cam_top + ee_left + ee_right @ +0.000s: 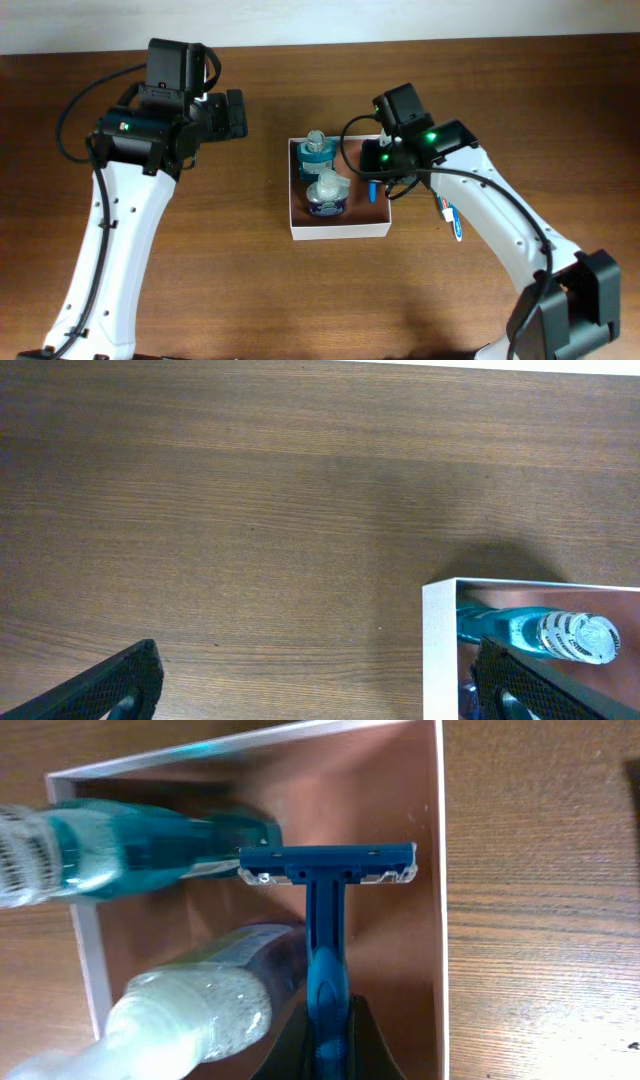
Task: Pack container
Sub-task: 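Lift the razor and carry it over the pink box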
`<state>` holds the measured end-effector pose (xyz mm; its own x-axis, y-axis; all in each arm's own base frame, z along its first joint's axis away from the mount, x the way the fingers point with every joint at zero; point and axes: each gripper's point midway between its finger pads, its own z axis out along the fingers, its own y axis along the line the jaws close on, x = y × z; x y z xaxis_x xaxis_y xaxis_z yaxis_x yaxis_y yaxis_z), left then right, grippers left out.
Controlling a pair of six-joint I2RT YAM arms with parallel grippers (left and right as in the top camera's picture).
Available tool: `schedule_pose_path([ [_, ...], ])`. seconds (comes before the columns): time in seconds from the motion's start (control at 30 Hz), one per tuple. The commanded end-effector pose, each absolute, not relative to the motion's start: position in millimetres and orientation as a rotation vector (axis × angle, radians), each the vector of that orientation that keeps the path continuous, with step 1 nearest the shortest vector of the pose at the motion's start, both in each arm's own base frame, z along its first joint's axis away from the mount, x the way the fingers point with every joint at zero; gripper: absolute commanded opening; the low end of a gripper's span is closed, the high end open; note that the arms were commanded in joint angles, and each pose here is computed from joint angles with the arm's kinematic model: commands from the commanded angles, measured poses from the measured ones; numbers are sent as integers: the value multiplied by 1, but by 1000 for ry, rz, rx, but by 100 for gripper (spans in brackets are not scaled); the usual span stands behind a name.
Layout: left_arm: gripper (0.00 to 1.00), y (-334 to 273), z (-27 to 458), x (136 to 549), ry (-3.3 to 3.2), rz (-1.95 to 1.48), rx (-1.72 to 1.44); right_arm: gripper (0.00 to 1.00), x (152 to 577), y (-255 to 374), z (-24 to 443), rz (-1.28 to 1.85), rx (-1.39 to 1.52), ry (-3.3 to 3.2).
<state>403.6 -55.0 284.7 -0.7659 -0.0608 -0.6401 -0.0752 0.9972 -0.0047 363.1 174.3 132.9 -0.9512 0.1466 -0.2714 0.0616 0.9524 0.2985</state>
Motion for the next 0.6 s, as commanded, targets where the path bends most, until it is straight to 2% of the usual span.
schedule_pose_path([
  [0.0, 99, -51, 293, 405, 2423, 47, -86, 4, 361, 181, 123, 409, 150, 2830],
  [0.57, 99, -51, 293, 405, 2423, 46, -87, 4, 359, 201, 81, 373, 152, 2911],
])
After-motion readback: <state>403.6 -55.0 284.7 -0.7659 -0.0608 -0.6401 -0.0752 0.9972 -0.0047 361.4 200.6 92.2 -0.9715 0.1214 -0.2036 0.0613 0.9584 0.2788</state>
